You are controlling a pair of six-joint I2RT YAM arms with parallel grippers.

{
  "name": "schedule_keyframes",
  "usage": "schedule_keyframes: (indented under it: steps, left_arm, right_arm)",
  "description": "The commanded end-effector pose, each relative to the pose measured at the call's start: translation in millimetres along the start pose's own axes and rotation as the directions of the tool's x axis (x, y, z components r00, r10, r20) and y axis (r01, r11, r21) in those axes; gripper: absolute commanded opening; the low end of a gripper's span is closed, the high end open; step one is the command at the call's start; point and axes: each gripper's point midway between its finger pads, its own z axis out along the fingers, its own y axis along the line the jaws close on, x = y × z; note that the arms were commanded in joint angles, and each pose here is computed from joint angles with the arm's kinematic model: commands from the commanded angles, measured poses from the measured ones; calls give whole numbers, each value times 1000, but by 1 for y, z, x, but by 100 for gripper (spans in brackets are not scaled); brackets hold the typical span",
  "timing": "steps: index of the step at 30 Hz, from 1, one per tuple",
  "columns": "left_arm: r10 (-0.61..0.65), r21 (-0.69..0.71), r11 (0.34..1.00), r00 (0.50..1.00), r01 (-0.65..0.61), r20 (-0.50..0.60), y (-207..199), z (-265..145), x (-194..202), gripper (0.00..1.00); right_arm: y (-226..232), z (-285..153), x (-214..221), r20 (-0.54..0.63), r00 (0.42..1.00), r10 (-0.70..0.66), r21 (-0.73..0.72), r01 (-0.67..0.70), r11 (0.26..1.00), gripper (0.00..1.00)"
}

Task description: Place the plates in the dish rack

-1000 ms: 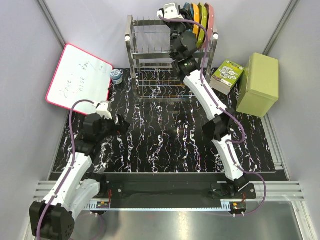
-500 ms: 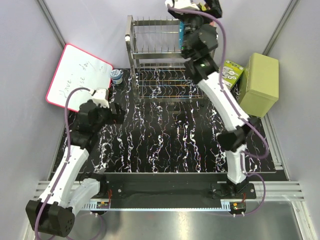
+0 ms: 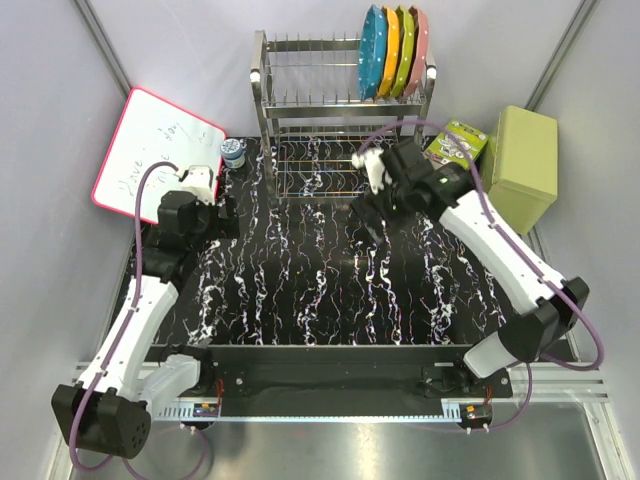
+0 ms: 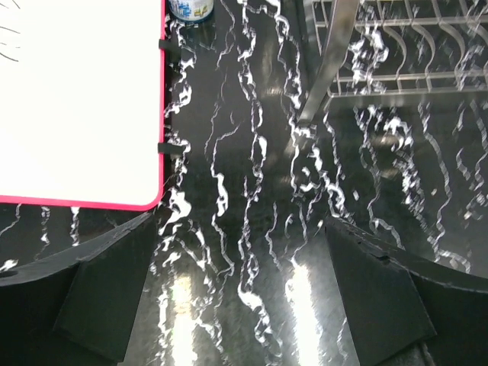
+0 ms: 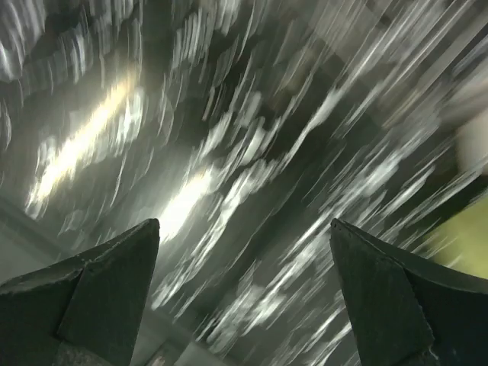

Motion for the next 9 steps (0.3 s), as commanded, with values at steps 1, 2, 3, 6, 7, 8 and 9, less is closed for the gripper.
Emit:
schedule_keyframes:
  steps: [1,2,3,6,7,8,9]
  left_arm:
    - [75,3,997,997,-75,26,2,-9,-21,99]
    - [83,1,997,996,-83,17,3,-10,-19,99]
    - [83,-3,997,996,-83,12,4,-11,-17,99]
    - [121,-2,993,993,-121,3,6,-14,-10,99]
    - [125,9,992,992,-125,-7,5,-13,-5,99]
    - [122,17,992,992,-122,-9,4,-13,-4,99]
    - [122,28,992,992,-122,-13,2,-12,-2,99]
  right_arm:
    - [14,-11,64,-160,936,313,81,-304,949,100]
    - [9,-14,64,-146,936,321,115,-306,945,100]
    - [-2,-18,65,-131,933,334,177,-310,934,100]
    - [-9,-31,65,-130,940,315,213,-284,935,100]
    - [-10,-32,68,-140,939,314,222,-280,934,100]
    - [-11,-32,69,-134,939,317,227,-282,932,100]
    - [-10,-27,77,-150,940,307,230,-269,935,100]
